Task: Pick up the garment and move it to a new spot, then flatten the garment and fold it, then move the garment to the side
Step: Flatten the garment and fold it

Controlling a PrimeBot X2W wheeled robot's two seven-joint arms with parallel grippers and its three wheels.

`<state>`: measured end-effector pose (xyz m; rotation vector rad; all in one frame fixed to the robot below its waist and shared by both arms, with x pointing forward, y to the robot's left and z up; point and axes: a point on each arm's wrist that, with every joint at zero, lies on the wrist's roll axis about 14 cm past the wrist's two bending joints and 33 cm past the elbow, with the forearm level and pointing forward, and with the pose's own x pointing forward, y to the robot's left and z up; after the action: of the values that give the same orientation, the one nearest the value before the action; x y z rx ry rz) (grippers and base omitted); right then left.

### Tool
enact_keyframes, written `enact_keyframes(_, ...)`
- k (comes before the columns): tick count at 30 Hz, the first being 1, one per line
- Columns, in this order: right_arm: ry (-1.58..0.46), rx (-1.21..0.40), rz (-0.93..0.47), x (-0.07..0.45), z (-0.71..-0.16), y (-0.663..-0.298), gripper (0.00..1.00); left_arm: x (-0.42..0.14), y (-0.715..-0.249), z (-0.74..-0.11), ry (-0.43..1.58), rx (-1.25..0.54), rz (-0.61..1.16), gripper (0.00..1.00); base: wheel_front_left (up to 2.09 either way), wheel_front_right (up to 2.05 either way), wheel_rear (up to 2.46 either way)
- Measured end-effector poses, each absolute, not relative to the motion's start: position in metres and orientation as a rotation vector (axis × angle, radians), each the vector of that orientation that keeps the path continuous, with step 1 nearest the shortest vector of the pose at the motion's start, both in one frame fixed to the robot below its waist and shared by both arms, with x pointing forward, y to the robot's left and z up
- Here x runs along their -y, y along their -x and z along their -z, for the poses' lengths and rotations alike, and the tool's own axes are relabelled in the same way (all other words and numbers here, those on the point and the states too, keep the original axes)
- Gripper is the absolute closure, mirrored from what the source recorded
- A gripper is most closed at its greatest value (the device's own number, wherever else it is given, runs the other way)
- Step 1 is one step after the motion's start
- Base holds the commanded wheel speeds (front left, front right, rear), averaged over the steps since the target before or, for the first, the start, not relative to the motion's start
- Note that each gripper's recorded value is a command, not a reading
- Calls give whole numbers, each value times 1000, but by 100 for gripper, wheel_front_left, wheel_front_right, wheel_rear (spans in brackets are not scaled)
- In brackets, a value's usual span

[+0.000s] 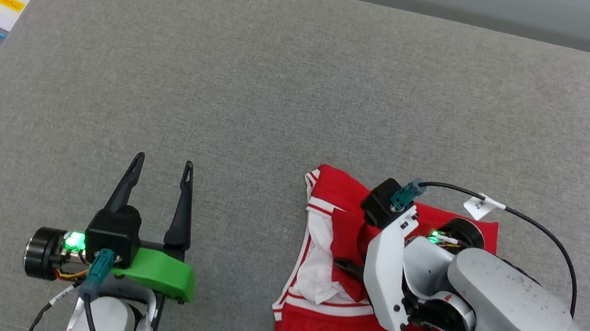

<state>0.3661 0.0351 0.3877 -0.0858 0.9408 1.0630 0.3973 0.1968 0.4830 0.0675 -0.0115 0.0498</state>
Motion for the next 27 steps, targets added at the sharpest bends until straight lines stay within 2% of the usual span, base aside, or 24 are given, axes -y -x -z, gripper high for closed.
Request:
enact_keyframes(1, 84, -922, -1063, -36, -390, -367, 91, -197, -397, -484, -67, 13, -51, 0, 0, 0, 0)
enact_keyframes(2, 81, -905, -1063, -36, -392, -368, 66, -197, -397, -484, -67, 15, -51, 0, 0, 0, 0)
enact_keyframes(3, 72, -878, -1061, -36, -397, -370, 56, -197, -396, -486, -66, 18, -52, 0, 0, 0, 0)
enact_keyframes(4, 62, -842, -1060, -36, -403, -372, 0, -197, -396, -487, -66, 21, -50, 0, 0, 0, 0)
enact_keyframes(10, 27, -621, -1046, -25, -450, -389, 0, -195, -387, -494, -62, 39, -47, 0, 0, 0, 0)
enact_keyframes(14, -13, -395, -983, -5, -499, -412, 0, -192, -382, -495, -61, 44, -39, 0, 0, 0, 0)
enact_keyframes(22, -46, 22, -677, 79, -564, -451, 0, -178, -380, -503, -54, 69, 2, 0, 0, 0, 0)
enact_keyframes(27, -26, 174, -470, 132, -581, -454, 0, -170, -380, -509, -50, 88, 24, 0, 0, 0, 0)
